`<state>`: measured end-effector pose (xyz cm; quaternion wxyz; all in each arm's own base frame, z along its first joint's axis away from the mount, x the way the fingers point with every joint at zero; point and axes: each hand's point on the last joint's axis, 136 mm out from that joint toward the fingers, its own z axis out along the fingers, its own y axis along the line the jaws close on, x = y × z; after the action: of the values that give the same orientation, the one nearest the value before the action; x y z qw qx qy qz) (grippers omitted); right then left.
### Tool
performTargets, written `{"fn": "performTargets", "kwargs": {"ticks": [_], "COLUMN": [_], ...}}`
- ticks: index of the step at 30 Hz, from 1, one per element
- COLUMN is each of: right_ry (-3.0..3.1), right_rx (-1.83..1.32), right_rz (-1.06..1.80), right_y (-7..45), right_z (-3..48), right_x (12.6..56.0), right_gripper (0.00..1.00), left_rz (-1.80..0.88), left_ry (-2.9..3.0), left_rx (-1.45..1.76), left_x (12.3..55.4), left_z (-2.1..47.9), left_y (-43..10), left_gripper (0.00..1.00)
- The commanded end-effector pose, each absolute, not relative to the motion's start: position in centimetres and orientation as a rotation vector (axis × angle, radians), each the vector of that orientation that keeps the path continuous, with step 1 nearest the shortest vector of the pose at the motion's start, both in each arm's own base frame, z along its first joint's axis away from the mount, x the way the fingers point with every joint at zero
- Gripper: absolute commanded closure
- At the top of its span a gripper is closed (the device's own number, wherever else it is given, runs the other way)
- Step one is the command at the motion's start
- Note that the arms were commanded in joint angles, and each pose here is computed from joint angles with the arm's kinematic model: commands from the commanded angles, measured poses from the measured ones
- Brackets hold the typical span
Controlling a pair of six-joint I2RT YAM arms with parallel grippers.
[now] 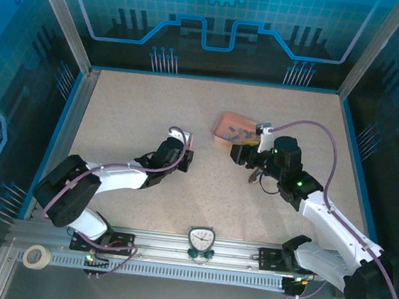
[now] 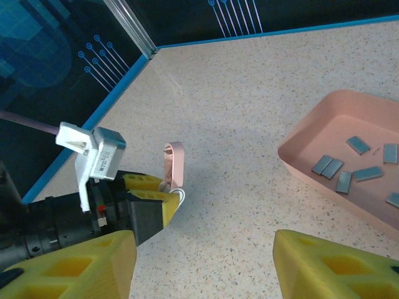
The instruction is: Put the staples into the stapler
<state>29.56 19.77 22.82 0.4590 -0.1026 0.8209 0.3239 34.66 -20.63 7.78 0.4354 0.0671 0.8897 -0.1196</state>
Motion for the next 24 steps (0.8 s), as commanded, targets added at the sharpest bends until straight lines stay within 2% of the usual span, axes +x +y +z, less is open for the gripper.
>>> {"fn": "performTargets", "kwargs": {"ticks": [1, 14, 21, 24], "right_ry": [2.012, 2.023, 2.025, 2.027], "right_rx": [-0.244, -0.241, -0.239, -0.239], "right_rz": [0.825, 0.832, 0.829, 0.828], "right_y": [19.9, 20.0, 19.9, 19.9], "right_z": [23.0, 22.8, 22.8, 22.9], "right_x": [29.8, 30.0, 30.0, 30.0], "right_gripper": [0.40, 0.40, 0.40, 0.40], "left_rz": [-0.275, -0.224, -0.213, -0.204], "left_ry": [2.241, 2.331, 2.344, 2.339], "left_rx": [0.029, -0.003, -0.015, -0.015], "left_x": [34.7, 33.6, 33.4, 33.5], "left_z": [6.0, 2.6, 2.0, 2.2], "left_y": [-19.2, -18.2, -18.0, -17.8], "left_gripper": [0.78, 0.77, 0.64, 0.54]}}
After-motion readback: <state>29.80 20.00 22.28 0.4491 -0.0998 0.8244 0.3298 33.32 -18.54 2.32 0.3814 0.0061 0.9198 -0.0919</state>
